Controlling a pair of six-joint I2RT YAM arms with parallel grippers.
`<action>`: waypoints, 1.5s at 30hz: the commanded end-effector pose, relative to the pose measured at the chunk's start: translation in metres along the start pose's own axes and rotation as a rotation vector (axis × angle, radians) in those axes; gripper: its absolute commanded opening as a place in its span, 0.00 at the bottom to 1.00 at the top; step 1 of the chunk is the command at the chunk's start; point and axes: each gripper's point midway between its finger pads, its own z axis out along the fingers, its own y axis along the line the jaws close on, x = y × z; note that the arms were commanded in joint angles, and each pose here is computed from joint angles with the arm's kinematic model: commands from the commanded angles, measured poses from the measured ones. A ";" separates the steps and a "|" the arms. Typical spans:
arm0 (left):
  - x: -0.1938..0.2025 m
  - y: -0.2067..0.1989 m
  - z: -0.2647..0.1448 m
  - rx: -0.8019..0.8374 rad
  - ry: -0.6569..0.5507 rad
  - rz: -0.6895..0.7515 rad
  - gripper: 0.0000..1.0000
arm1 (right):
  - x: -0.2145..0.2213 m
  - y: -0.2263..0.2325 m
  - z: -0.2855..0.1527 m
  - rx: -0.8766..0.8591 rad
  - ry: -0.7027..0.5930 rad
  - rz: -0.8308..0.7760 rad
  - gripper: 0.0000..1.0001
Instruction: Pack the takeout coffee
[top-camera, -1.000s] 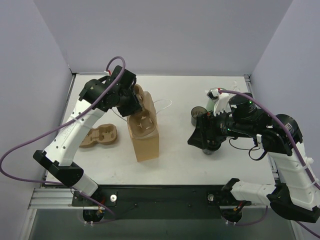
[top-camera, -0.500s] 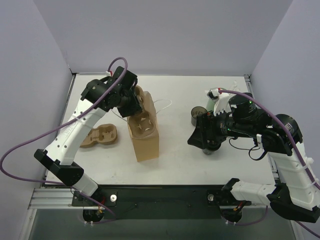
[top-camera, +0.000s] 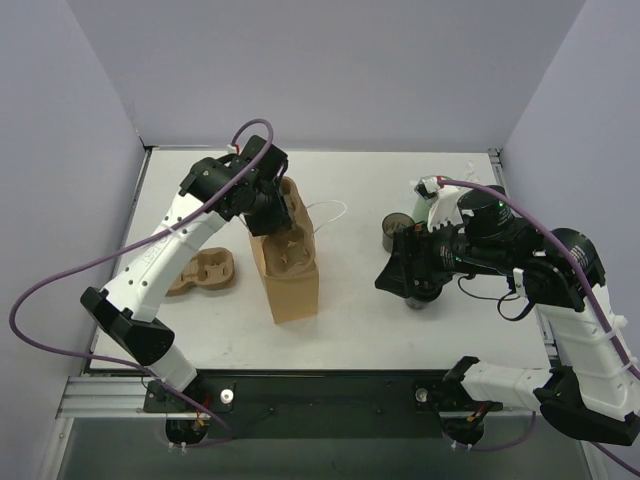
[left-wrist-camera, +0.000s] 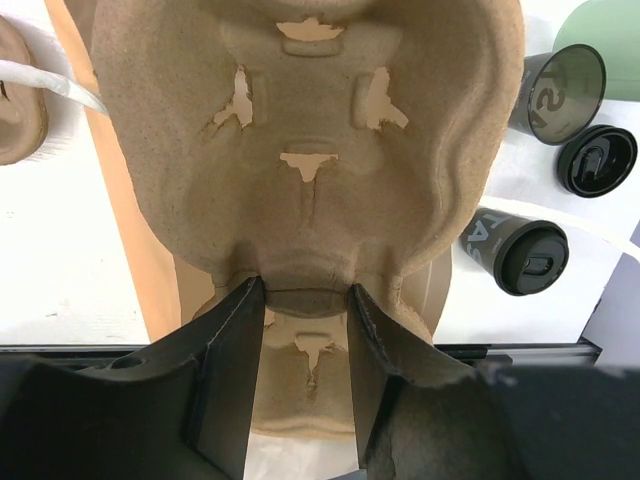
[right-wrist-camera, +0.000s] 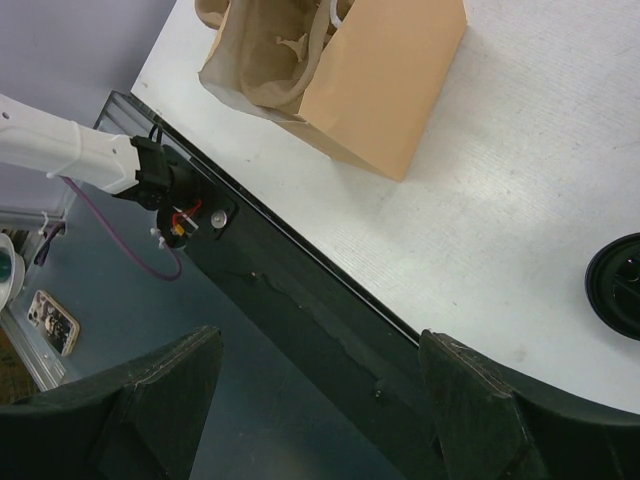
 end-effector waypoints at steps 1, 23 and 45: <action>0.039 0.052 -0.006 -0.203 0.163 0.070 0.12 | 0.010 -0.004 -0.011 0.035 0.026 0.050 0.82; 0.046 0.059 -0.021 -0.168 0.169 0.084 0.11 | -0.127 -0.020 0.053 0.135 -0.164 0.099 0.79; 0.046 0.057 -0.025 -0.132 0.191 0.157 0.11 | -0.112 -0.035 0.192 -0.039 0.133 0.170 0.51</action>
